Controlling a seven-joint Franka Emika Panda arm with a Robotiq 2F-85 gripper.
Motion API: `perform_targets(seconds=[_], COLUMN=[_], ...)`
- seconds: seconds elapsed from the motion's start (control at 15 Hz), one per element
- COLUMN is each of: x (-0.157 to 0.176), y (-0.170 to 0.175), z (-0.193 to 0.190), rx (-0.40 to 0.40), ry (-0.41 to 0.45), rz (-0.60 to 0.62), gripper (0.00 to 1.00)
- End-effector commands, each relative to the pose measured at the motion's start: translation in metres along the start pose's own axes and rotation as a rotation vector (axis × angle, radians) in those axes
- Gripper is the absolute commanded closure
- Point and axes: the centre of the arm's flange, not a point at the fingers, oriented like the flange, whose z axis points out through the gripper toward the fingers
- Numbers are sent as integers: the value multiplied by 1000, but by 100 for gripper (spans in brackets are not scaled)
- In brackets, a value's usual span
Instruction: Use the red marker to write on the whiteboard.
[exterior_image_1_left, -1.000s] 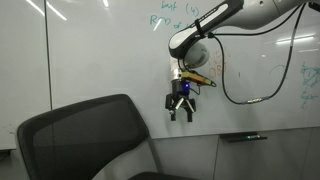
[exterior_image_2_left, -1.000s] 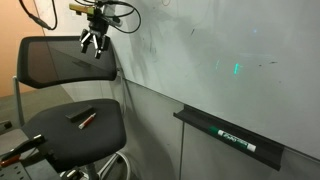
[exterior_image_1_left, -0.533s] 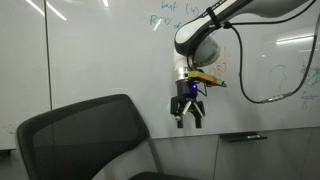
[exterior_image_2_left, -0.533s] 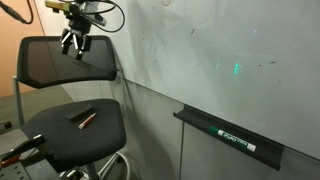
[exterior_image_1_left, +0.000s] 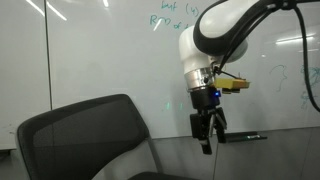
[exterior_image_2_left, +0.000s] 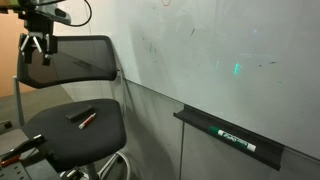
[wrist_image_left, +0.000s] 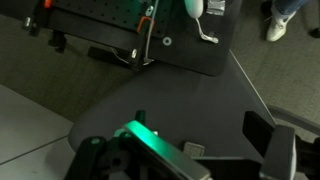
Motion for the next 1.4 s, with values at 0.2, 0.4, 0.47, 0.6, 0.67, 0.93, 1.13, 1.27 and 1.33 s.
perform_targets(seconds=[0.2, 0.4, 0.47, 0.6, 0.67, 0.93, 1.13, 1.27, 1.33], x=[5, 19, 24, 35, 35, 24, 24, 28, 38], y=[11, 22, 26, 32, 32, 34, 34, 37, 41], z=[5, 0, -1, -3, -5, 8, 8, 6, 7], rx=[-307, -355, -360, -353, -352, -344, -345, -341, -334], ry=[119, 146, 148, 141, 129, 113, 113, 107, 99], rz=[26, 38, 41, 44, 58, 39, 38, 41, 30], gripper=[0, 0, 0, 0, 0, 0, 0, 0, 0])
